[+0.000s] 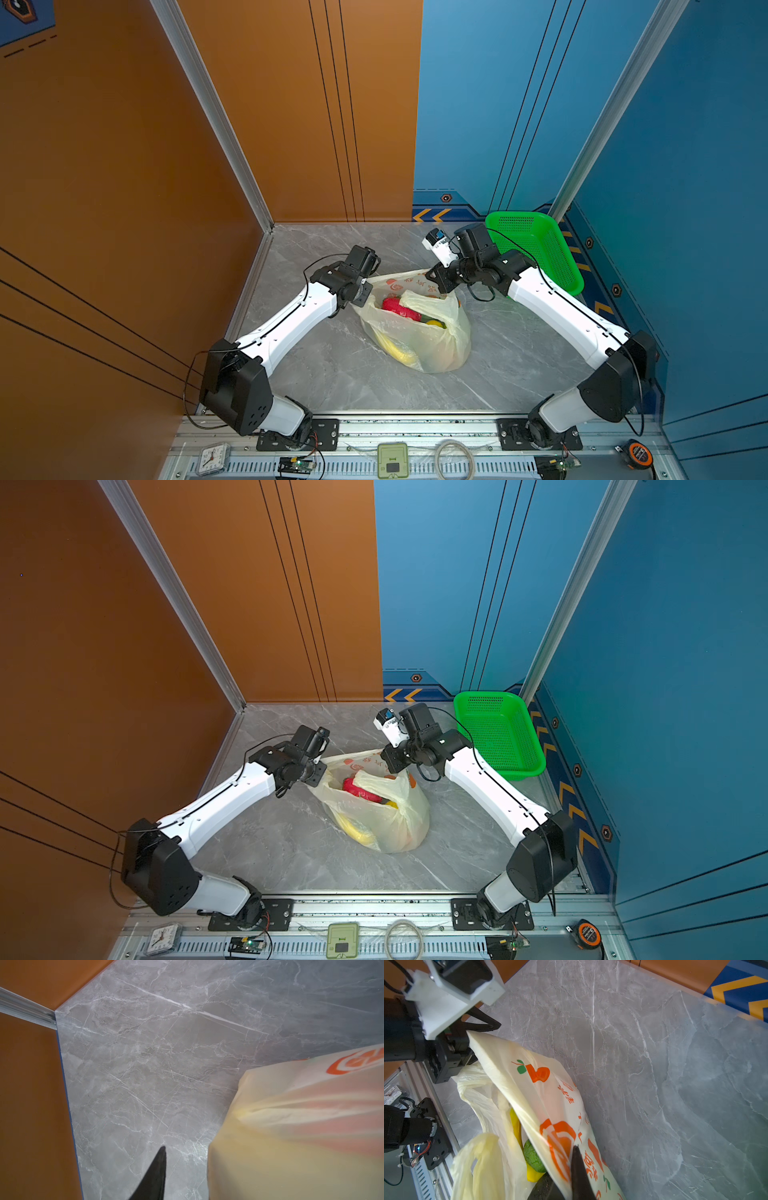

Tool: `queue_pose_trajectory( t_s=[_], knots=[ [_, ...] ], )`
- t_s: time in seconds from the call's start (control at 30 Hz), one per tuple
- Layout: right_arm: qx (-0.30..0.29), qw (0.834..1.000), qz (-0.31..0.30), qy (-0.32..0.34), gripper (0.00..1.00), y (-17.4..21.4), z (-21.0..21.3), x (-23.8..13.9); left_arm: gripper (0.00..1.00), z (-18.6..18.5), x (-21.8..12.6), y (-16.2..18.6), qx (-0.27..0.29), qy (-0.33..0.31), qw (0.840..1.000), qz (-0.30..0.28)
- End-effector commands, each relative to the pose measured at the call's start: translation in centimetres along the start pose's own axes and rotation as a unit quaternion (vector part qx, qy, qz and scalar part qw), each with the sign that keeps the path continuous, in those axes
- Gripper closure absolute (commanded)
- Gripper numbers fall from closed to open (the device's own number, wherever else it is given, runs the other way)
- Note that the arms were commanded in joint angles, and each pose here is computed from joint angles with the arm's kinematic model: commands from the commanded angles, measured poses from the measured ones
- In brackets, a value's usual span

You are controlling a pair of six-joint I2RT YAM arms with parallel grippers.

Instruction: Untie the knot of the plastic bag and take out the fruit

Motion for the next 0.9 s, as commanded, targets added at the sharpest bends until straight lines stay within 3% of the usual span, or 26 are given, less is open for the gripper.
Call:
queue_pose_trajectory(
  t_s=[0.0, 0.13, 0.2, 0.3, 0.4, 0.5, 0.7, 0.87],
  knots=[
    [0.014, 0.998, -0.038, 0.043, 1.0, -1.4, -1.7, -2.1, 0.76, 1.1, 0.2, 2.5, -0.019, -0.002, 0.999, 0.051],
    [0.019, 0.998, -0.031, 0.042, 1.0, -1.1, -1.7, -1.6, 0.98, -0.8, -0.7, 0.5, -0.033, 0.065, 0.997, 0.011],
    [0.028, 0.998, -0.023, 0.047, 1.0, -0.9, -1.9, -1.2, 1.0, -1.7, -1.3, -0.2, -0.034, 0.087, 0.996, -0.003],
    [0.053, 0.997, -0.012, 0.061, 0.64, -0.9, -2.1, -1.4, 1.0, -2.7, -2.0, -0.9, -0.043, 0.113, 0.993, -0.016],
    [0.083, 0.993, 0.003, 0.082, 0.41, -0.7, -1.9, -2.7, 1.0, -3.1, -2.6, -1.1, -0.053, 0.124, 0.991, -0.023],
    [0.09, 0.991, 0.008, 0.095, 0.27, -0.3, -0.6, -4.4, 1.0, -3.3, -3.1, -1.1, -0.069, 0.136, 0.988, -0.028],
    [0.039, 0.989, 0.019, 0.143, 0.19, 1.4, 3.8, -7.0, 1.0, -4.1, -3.7, -1.2, -0.09, 0.162, 0.982, -0.029],
    [-0.016, 0.981, 0.038, 0.187, 0.18, 3.7, 5.3, -5.6, 1.0, -4.3, -4.2, -1.4, -0.099, 0.177, 0.979, -0.032]
  ],
)
Point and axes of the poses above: each gripper's point midway between its finger pads, its own x axis out along the fingers, its own z axis along the line the jaws close on, y = z × x, the point moved 1 cm from there along -x, back along the fingers, and after that the axes turned 12 degrees about x, right-handed, at the moved point
